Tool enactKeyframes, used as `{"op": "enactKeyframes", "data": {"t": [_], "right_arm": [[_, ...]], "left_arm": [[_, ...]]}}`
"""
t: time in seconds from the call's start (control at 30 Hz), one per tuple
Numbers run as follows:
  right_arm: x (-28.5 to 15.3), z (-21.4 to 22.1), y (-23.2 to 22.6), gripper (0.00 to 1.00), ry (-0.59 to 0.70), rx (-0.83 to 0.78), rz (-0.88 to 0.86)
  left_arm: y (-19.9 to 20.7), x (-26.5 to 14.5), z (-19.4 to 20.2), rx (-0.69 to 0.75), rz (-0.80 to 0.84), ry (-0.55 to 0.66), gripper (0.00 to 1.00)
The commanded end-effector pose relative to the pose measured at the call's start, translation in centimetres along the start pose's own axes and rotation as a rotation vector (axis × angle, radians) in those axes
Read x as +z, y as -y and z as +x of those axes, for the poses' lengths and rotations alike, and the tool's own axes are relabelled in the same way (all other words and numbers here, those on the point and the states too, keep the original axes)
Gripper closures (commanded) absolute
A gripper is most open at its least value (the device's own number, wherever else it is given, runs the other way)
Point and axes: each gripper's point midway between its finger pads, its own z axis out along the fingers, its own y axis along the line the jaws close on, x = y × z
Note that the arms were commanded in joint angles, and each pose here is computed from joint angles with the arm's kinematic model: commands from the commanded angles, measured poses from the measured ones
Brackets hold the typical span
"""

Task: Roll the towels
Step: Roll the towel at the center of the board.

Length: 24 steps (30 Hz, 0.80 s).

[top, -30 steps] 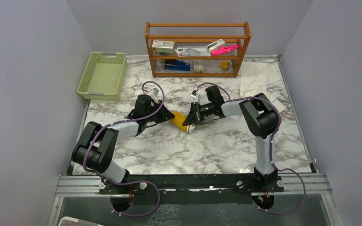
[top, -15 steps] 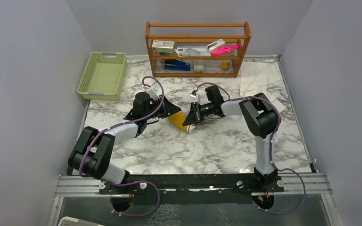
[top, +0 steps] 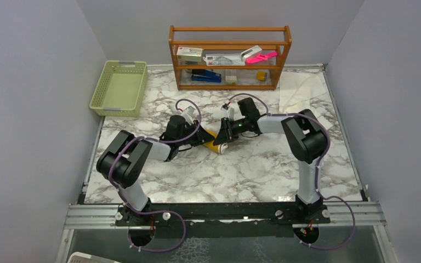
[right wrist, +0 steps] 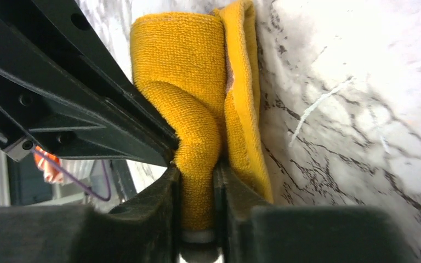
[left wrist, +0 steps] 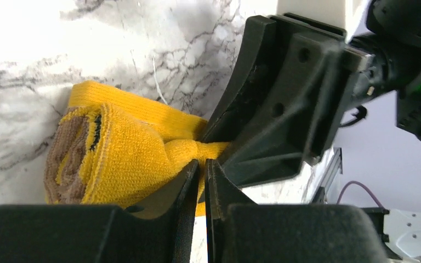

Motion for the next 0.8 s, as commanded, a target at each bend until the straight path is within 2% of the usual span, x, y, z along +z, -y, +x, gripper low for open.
{"op": "enactKeyframes", "data": {"t": [0.0, 0.1, 0.13, 0.17, 0.33, 0.43, 0.63, 0.77], "right_arm": [[-1.9, -2.0, 1.9, 0.67, 0.095, -0.140, 0.216], [-3.8, -3.4, 0.8, 0.32, 0.174, -0.292, 0.287], [-4.6, -3.8, 0.2, 0.11, 0.207, -0.361, 0.322], [-5.3, -4.3, -0.3, 0.01, 0.242, -0.432, 0.366], [-7.2, -5.8, -4.0, 0.00, 0.372, -0.816, 0.556], [-6.4, -4.7, -5.1, 0.00, 0.380, -1.026, 0.644], [-3.4, -2.3, -1.6, 0.01, 0.199, -1.123, 0.747], [-1.8, -1.6, 0.0, 0.07, 0.130, -1.100, 0.756]], "left_arm": [[-4.6, 0.9, 0.9, 0.032, -0.156, 0.024, 0.85], [-5.4, 1.3, 1.1, 0.039, -0.181, 0.021, 0.86], [-5.6, 1.4, 1.2, 0.040, -0.187, 0.018, 0.86], [-5.9, 1.5, 1.4, 0.039, -0.192, 0.012, 0.86], [-7.1, 1.9, 2.5, 0.032, -0.222, -0.017, 0.87], [-7.5, 1.9, 3.0, 0.029, -0.232, -0.028, 0.87], [-7.7, 2.0, 3.2, 0.031, -0.234, -0.036, 0.87], [-7.8, 1.9, 3.4, 0.029, -0.234, -0.041, 0.87]]}}
